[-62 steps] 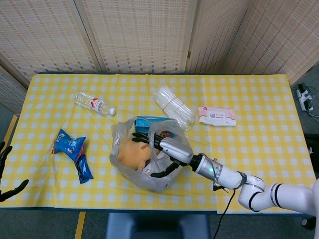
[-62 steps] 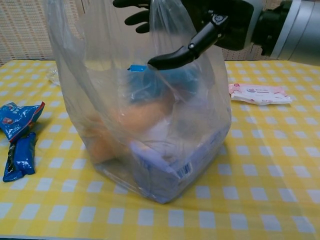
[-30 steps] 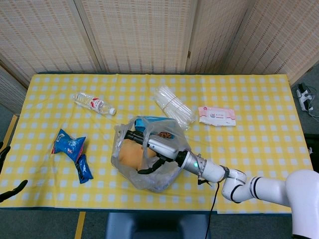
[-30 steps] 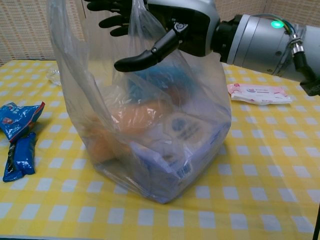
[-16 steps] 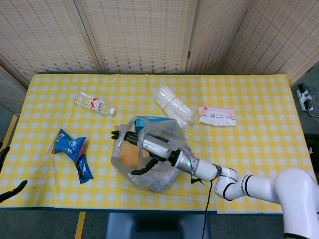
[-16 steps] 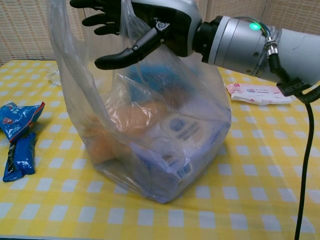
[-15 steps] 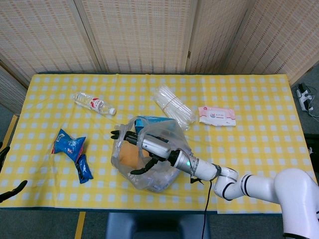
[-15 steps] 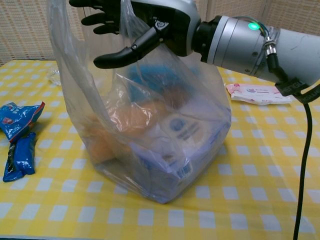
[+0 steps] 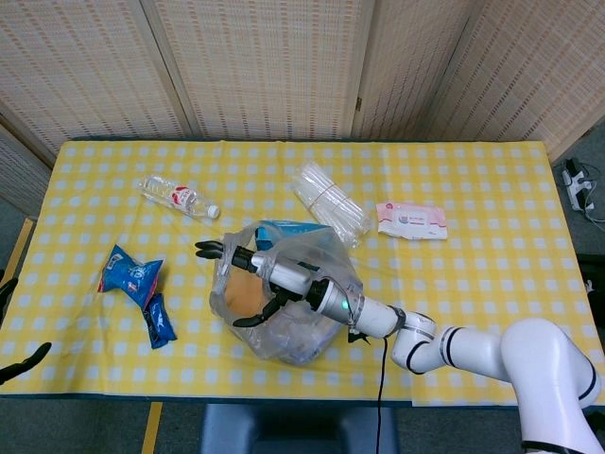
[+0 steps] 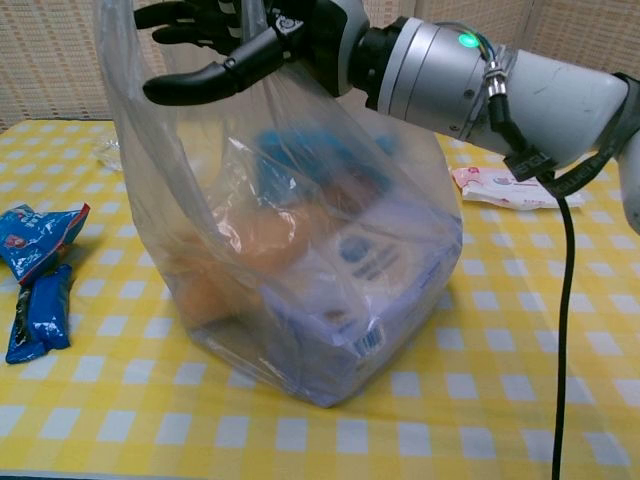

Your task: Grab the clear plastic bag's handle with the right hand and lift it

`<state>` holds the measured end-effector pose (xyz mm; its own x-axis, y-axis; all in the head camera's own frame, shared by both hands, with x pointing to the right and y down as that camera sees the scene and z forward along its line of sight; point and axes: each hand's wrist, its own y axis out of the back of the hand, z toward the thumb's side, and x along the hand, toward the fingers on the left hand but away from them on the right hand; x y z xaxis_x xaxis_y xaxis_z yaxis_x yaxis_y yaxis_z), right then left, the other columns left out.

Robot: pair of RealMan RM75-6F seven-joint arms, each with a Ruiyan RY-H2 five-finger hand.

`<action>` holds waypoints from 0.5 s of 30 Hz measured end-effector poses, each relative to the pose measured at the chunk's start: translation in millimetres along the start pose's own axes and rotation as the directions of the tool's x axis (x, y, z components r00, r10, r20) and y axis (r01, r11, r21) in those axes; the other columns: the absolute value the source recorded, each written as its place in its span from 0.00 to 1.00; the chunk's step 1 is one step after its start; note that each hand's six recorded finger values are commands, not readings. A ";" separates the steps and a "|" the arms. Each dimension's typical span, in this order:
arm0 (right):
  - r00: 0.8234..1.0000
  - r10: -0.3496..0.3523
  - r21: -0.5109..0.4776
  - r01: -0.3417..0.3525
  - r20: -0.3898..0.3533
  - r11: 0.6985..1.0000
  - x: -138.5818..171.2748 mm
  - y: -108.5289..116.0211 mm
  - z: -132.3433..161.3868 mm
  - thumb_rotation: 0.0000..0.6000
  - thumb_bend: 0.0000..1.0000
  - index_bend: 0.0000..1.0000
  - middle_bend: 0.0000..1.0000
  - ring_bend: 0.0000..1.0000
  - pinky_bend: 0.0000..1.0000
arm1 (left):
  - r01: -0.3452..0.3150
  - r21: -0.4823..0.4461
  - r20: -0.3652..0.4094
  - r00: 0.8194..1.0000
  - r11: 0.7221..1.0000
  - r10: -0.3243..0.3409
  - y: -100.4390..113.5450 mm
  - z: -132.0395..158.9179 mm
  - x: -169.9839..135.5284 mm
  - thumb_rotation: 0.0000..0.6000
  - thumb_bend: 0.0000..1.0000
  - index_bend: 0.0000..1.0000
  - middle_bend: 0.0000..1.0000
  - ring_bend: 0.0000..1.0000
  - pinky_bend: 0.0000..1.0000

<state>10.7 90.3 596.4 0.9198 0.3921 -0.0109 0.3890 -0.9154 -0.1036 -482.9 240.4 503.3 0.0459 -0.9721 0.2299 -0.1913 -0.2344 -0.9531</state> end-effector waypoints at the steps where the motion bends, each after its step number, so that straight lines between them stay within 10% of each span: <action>1: 1.000 -0.001 -0.004 0.001 -0.007 1.000 -1.1 -0.4 1.1 1.00 0.24 0.00 0.00 0.11 0.00 | -0.001 0.000 0.000 1.000 1.000 0.001 0.3 -0.1 0.1 1.00 0.19 0.00 0.03 0.03 0.00; 15: 0.992 -0.069 -0.080 0.061 -0.101 0.995 -14.8 4.6 20.9 1.00 0.24 0.00 0.01 0.15 0.00 | -0.014 -0.005 -0.001 1.000 1.000 0.014 3.6 0.6 -2.2 1.00 0.19 0.00 0.04 0.03 0.00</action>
<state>-2.2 82.2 575.2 0.8910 0.4434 0.0971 0.4475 -0.8940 -0.0237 -483.0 241.7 499.3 0.0422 -0.9754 0.2166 -0.1966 -0.2206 -0.9553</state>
